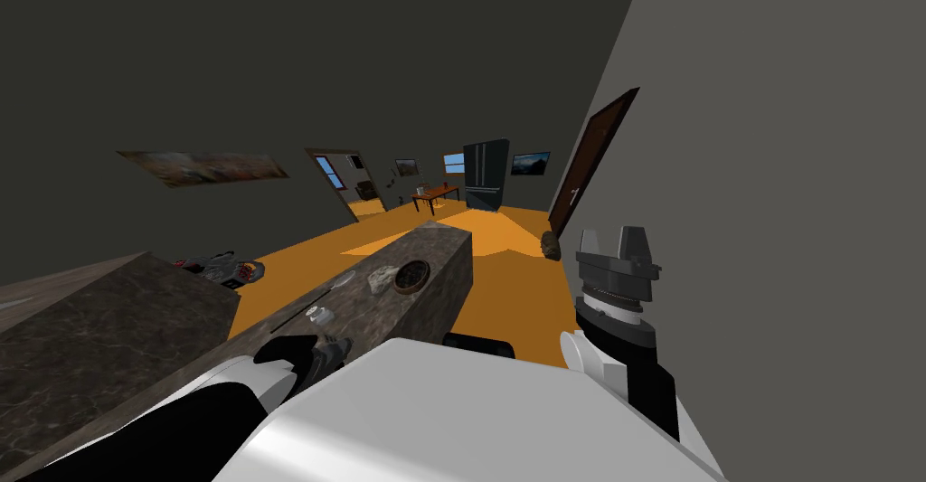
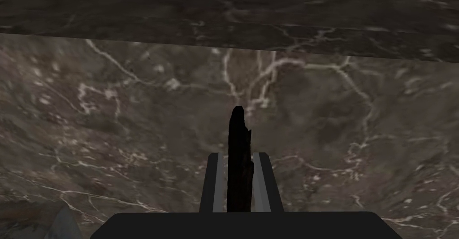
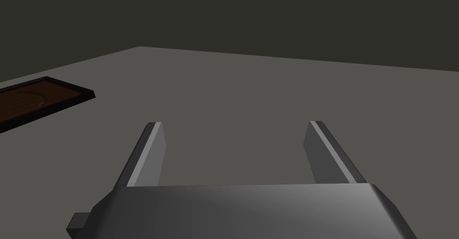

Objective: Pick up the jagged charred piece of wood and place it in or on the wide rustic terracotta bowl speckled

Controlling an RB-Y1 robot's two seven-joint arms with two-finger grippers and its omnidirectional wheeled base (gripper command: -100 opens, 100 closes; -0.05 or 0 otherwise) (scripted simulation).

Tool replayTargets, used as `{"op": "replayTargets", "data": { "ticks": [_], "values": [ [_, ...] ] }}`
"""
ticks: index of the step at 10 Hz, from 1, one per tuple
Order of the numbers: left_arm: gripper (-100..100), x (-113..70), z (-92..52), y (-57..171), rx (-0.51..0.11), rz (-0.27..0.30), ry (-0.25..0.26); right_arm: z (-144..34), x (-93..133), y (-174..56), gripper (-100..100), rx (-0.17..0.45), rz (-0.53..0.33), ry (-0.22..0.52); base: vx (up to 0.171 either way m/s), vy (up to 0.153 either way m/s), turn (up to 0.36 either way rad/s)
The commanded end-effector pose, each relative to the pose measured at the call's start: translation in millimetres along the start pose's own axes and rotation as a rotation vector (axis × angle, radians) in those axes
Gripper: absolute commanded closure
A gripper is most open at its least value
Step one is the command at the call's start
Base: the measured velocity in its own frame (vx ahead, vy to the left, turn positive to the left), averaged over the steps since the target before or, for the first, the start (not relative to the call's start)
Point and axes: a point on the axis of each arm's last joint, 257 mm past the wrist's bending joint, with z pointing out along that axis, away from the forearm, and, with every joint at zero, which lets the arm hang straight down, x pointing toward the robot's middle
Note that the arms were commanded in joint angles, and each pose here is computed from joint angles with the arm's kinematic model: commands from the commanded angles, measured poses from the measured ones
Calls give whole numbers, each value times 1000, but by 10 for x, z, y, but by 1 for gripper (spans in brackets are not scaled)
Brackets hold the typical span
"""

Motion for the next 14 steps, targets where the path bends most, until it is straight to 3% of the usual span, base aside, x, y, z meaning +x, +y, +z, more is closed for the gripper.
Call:
{"op": "replayTargets", "data": {
  "ticks": [1,2,3,4,6,7,8,9,14],
  "values": [
    [100,0,0,0,0,0,0,0,0,0,0,0,0,0,0,0,0],
    [100,-1,0,1,0,1,0,0,0,0,0,0,0,0,0,0,0],
    [0,-3,-1,-2,0,2,-1,0,0,0,0,0,0,0,0,0,0],
    [100,3,-95,-33,2,16,-1,0,0,0,0,0,0,0,7,5,81],
    [100,20,-192,-70,5,27,1,0,0,0,0,0,0,0,12,7,81],
    [100,8,-154,-61,6,25,-1,0,0,0,0,0,0,0,0,0,0],
    [0,8,-162,-63,6,26,-1,0,0,0,0,0,0,0,0,0,0],
    [100,-40,-186,14,-19,10,6,0,0,0,0,0,0,0,-11,-69,-2],
    [100,-166,-301,158,-75,-31,26,0,0,0,0,0,0,0,-23,-129,12]
  ]
}}
